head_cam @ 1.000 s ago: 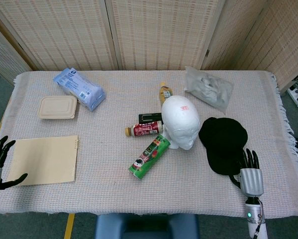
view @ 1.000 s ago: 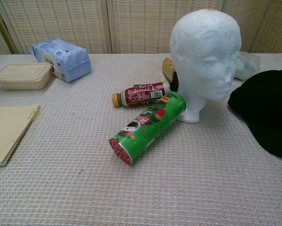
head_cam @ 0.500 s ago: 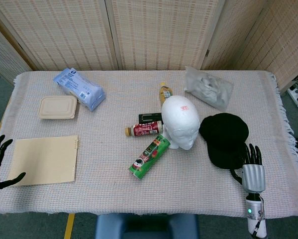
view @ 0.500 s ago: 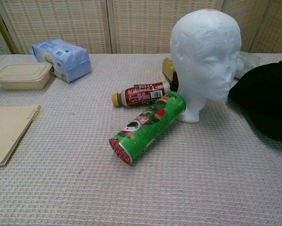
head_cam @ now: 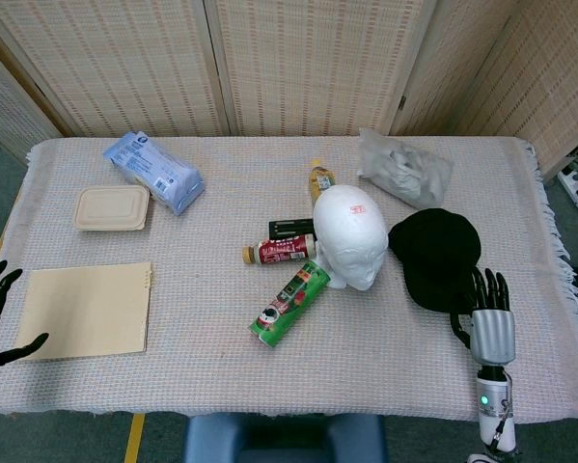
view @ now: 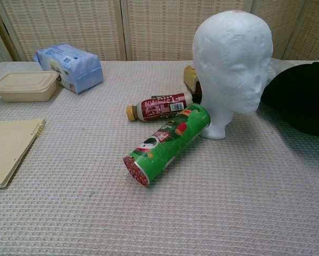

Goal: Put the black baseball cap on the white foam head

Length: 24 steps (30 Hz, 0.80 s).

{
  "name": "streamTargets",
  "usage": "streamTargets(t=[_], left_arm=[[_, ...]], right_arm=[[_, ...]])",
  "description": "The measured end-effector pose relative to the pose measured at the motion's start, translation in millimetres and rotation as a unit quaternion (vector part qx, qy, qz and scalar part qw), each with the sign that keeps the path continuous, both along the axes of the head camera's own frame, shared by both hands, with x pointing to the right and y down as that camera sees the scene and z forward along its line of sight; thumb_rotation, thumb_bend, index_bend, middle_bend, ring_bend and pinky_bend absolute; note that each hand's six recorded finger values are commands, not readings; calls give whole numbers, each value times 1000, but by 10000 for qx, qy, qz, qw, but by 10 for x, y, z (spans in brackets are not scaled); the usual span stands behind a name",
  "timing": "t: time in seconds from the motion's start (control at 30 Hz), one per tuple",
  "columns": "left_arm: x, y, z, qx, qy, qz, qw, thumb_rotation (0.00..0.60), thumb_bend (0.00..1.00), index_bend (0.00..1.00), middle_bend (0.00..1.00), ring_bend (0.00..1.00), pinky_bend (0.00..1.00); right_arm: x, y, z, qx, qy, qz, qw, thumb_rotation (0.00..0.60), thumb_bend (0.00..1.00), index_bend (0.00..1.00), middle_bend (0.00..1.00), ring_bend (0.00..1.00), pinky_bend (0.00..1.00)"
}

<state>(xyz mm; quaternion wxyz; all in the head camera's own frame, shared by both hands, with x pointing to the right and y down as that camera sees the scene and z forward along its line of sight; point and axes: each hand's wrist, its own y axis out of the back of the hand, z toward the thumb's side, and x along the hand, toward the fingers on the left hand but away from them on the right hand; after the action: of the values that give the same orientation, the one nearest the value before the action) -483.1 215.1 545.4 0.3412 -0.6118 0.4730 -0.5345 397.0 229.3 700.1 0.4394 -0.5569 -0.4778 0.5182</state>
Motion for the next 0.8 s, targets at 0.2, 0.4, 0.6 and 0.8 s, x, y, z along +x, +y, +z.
streamTargets(t=[0.2, 0.4, 0.6, 0.8], left_arm=[[-7, -3, -5, 8, -11, -10, 10000, 600, 171, 135, 47, 0, 43], [-12, -4, -9, 18, -23, -13, 10000, 600, 172, 135, 47, 0, 43], [-15, -8, -14, 37, -29, -17, 10000, 600, 171, 134, 47, 0, 43], [-20, -3, -6, 12, -66, -12, 10000, 600, 189, 135, 46, 0, 43]], right_arm=[[2, -16, -10, 14, -87, 38, 10000, 600, 440, 515, 82, 0, 0], [5, -48, -70, 164, -237, 91, 9995, 600, 448, 599, 110, 0, 0], [39, -157, -246, 630, -485, 224, 9966, 600, 446, 663, 152, 0, 0], [161, -361, -465, 1146, -669, 470, 9900, 600, 418, 686, 171, 0, 0]])
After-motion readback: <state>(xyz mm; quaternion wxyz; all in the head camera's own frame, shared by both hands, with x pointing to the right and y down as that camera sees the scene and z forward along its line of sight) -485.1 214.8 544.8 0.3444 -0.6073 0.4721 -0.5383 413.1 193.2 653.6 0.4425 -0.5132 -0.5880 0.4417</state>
